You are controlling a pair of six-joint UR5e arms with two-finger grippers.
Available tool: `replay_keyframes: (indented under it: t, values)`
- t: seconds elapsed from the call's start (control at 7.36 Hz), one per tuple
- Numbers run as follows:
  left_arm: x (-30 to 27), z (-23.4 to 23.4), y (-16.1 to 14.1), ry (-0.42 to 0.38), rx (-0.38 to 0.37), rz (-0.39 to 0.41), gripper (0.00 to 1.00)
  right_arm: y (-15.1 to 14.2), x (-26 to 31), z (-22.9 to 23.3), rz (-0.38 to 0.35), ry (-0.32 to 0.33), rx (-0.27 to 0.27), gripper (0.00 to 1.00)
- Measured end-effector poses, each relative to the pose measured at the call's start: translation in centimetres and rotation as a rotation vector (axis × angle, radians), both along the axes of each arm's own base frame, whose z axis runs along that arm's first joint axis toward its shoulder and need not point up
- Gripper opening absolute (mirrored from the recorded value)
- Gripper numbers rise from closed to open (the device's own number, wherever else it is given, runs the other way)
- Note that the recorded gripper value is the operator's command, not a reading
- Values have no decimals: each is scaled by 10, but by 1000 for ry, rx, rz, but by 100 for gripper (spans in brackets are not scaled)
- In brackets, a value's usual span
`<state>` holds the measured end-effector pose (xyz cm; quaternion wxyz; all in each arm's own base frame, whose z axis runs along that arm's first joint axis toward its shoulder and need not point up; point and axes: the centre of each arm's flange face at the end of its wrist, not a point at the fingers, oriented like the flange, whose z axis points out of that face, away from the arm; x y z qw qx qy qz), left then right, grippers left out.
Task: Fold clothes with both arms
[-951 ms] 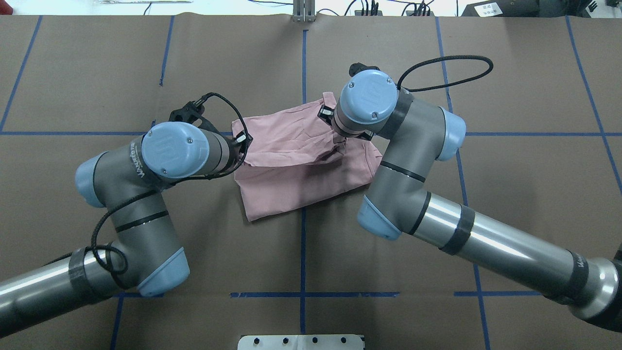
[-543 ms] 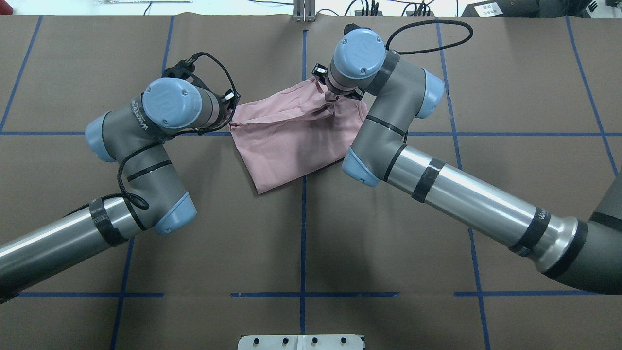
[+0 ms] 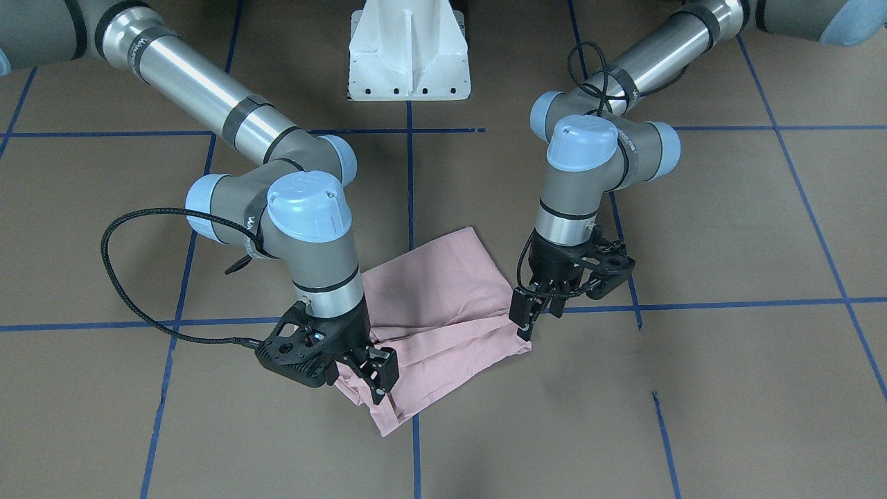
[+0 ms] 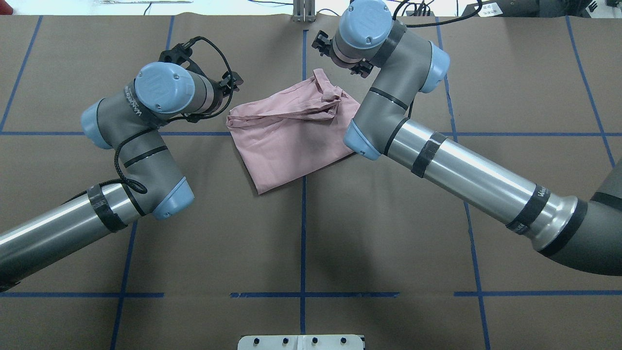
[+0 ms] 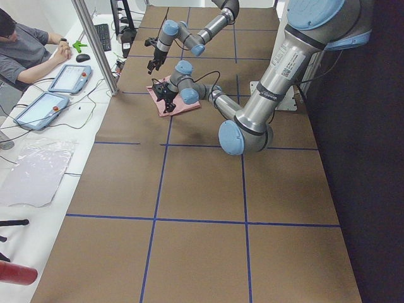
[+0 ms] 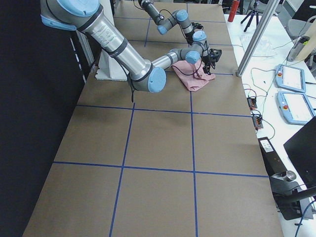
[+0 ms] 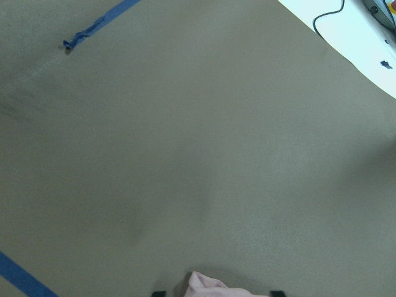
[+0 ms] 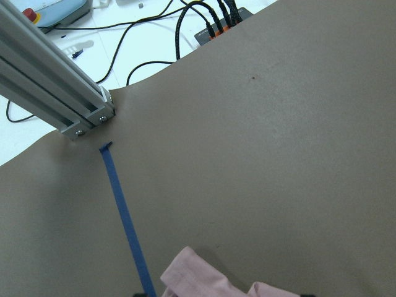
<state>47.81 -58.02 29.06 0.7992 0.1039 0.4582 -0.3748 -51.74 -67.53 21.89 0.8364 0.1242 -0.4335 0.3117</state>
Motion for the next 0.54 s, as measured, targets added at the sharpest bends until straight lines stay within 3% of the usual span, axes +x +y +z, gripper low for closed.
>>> replay_keyframes:
  t: [0.27, 0.54]
  values:
    - [-36, -15, -2, 5, 67, 96, 100, -13, 51, 9, -78, 63, -16, 100]
    - [-111, -6, 7, -53, 200, 214, 100, 8, 151, 46, -236, 271, 35, 100]
